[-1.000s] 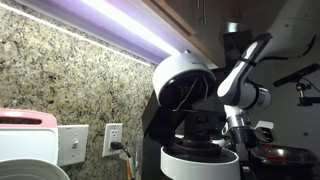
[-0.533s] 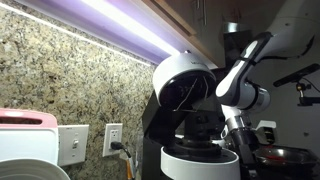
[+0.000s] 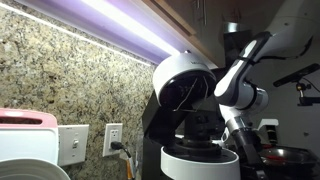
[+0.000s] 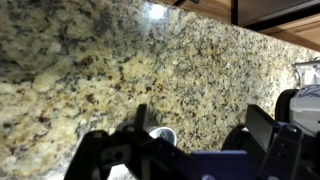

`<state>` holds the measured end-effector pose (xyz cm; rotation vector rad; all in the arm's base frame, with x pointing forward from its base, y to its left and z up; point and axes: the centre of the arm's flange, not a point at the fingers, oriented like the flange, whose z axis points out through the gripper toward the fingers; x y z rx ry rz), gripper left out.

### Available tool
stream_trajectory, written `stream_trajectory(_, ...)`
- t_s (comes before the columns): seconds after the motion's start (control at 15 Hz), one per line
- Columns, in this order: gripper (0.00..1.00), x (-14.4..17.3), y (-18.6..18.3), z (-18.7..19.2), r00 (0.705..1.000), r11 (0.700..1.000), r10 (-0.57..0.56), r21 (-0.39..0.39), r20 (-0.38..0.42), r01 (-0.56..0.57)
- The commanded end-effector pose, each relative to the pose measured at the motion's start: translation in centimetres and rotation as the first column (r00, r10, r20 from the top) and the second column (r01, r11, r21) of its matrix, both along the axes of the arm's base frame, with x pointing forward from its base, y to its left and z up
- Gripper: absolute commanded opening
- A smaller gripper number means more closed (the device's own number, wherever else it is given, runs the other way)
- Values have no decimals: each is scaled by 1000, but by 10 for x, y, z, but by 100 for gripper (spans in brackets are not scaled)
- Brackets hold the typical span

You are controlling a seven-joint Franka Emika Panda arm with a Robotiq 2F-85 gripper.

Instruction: Put the filter inside the coffee maker

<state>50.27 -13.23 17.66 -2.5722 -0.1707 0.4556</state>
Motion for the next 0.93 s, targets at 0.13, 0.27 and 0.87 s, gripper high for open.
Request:
stream_trajectory(0.13, 100, 6, -2, 4, 999, 999, -39, 37, 11, 38)
stream_trajectory(0.27, 100, 9, -3, 6, 998, 997, -63, 46, 26, 61)
stream_trajectory(0.87, 100, 6, -2, 2, 998, 997, -67, 31, 21, 66)
